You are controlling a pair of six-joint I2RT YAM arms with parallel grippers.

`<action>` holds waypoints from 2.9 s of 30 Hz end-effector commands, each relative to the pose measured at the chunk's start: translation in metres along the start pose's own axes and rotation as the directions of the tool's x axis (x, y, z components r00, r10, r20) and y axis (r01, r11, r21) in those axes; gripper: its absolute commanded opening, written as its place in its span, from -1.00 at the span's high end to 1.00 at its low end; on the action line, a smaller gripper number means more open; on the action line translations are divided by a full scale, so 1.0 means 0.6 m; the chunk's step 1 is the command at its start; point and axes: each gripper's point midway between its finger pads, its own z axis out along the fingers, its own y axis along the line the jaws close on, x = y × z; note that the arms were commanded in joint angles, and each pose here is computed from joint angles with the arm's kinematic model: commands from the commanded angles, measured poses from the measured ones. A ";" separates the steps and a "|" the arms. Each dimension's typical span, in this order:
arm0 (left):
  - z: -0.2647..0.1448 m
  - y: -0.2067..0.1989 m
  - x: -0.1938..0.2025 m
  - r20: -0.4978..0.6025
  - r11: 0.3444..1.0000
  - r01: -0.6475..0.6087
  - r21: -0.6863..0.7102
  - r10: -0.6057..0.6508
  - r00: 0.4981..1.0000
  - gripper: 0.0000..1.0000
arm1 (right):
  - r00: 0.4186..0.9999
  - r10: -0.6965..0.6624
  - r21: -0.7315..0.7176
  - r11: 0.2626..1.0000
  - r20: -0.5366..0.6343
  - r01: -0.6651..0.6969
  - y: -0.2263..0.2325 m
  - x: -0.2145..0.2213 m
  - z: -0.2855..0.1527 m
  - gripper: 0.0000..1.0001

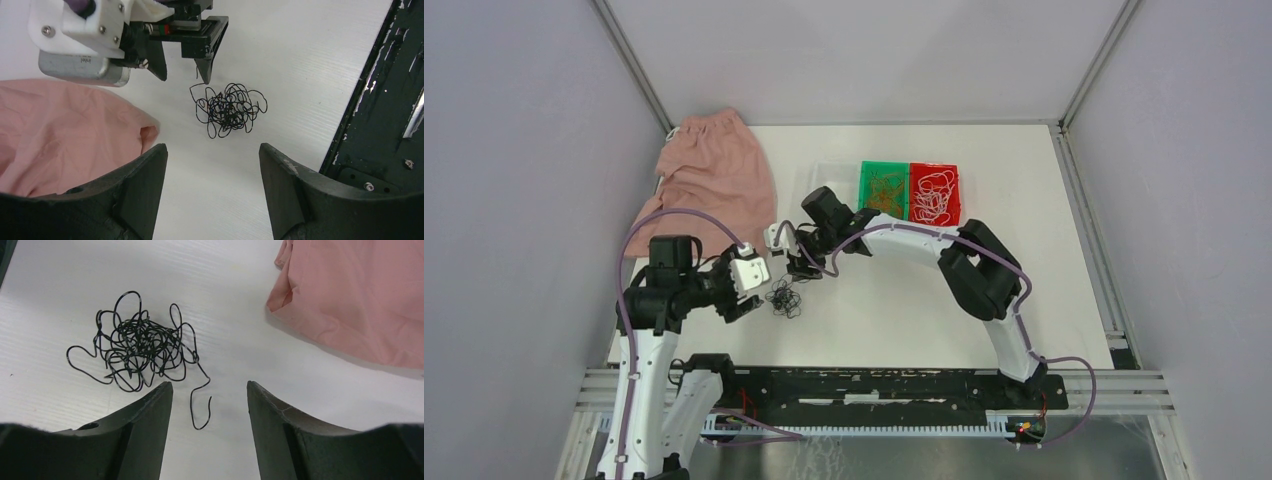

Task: Untangle the cables
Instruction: Untie the cable.

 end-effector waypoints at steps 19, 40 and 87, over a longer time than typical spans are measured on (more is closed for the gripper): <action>-0.007 0.013 -0.028 0.061 0.995 -0.098 -0.027 0.100 0.993 -0.52 | 0.996 -0.048 0.037 0.998 0.070 0.046 -0.039 -0.029 0.063 0.56; -0.034 0.044 -0.110 0.258 0.984 -0.026 -0.179 0.072 0.964 -0.49 | 0.927 0.038 0.188 0.975 0.372 -0.115 0.003 -0.223 -0.153 0.99; -0.070 0.017 -0.255 0.574 0.985 0.124 0.123 -0.172 0.801 0.94 | 0.664 0.015 0.226 0.934 0.748 -0.276 0.053 -0.448 -0.355 -0.07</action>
